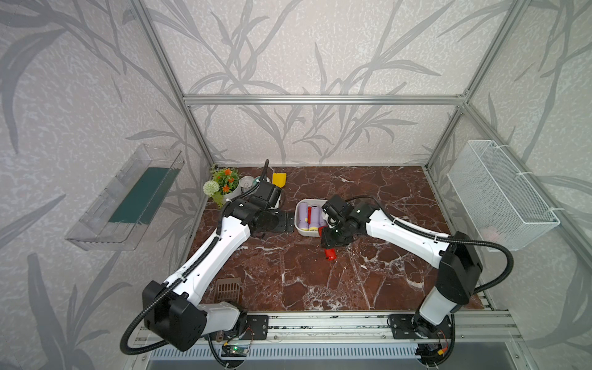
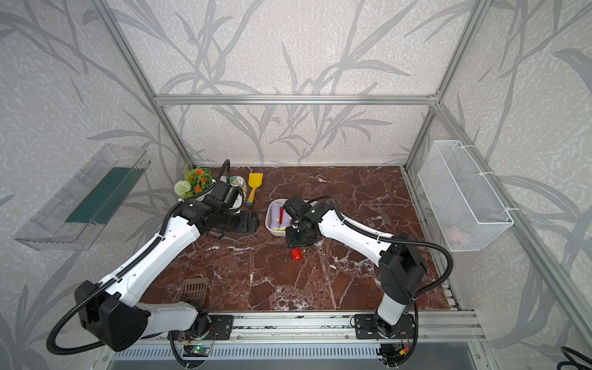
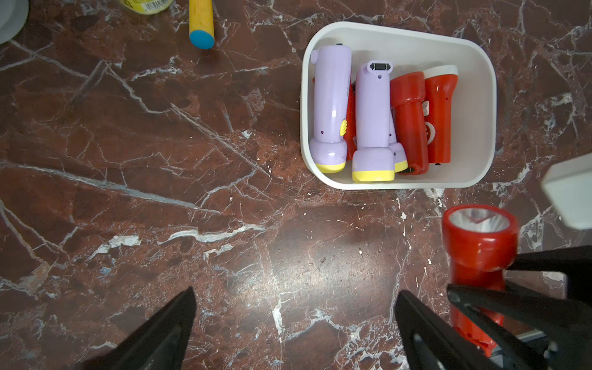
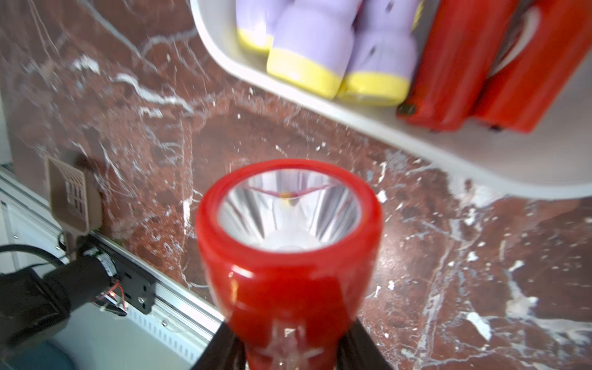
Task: Put the flashlights into the storage boxes
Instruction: Pick up the flashlight from the center of the board, then place the flashlight at the storage box.
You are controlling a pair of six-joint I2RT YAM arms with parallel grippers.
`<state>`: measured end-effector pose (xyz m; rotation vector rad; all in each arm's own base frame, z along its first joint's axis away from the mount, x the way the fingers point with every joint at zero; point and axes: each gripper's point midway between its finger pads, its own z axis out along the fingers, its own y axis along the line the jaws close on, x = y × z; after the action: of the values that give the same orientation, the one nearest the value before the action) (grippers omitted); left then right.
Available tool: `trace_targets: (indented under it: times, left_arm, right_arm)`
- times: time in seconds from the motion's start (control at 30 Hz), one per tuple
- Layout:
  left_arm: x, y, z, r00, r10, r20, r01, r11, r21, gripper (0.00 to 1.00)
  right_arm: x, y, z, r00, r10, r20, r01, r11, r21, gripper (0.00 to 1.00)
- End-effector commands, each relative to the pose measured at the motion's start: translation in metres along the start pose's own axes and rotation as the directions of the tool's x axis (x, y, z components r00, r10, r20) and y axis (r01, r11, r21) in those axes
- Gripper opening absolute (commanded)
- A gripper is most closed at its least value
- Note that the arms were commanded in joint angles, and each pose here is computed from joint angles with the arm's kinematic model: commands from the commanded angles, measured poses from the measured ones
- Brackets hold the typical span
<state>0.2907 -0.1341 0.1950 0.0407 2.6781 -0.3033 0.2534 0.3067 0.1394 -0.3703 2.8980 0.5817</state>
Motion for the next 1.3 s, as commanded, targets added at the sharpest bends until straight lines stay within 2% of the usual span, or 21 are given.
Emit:
trace_targets:
  times: [0.0, 0.3, 0.6, 0.83, 1.07, 1.27]
  left_arm:
    - [-0.015, -0.008, 0.001, 1.000, 0.009, 0.027, -0.010, 0.999, 0.031, 0.99]
    - [-0.043, -0.023, 0.018, 0.999, 0.001, 0.040, -0.004, 0.997, 0.071, 0.99]
    - [-0.065, -0.025, 0.030, 0.999, 0.016, 0.031, -0.018, 0.998, 0.062, 0.99]
    - [-0.077, -0.025, 0.036, 1.000, -0.001, 0.022, -0.001, 0.997, 0.076, 0.99]
    - [-0.079, -0.024, 0.040, 1.000, -0.007, 0.006, 0.007, 0.997, 0.080, 0.99]
    - [-0.085, -0.029, 0.034, 1.000, -0.006, 0.014, 0.005, 0.995, 0.100, 0.99]
  right_arm:
    - [-0.014, -0.010, -0.019, 1.000, -0.013, 0.013, 0.013, 1.000, 0.002, 0.42]
    - [-0.068, -0.030, -0.007, 1.000, -0.001, 0.013, 0.001, 1.000, -0.002, 0.42]
    - [-0.105, -0.044, 0.021, 0.999, 0.041, -0.001, -0.041, 0.999, -0.034, 0.42]
    - [-0.112, -0.051, 0.045, 0.997, 0.060, -0.044, -0.062, 0.997, -0.045, 0.42]
    - [-0.115, -0.058, 0.053, 0.995, 0.079, -0.062, -0.083, 0.995, -0.056, 0.47]
    - [-0.113, -0.056, 0.047, 0.995, 0.075, -0.063, -0.080, 0.994, -0.073, 0.55]
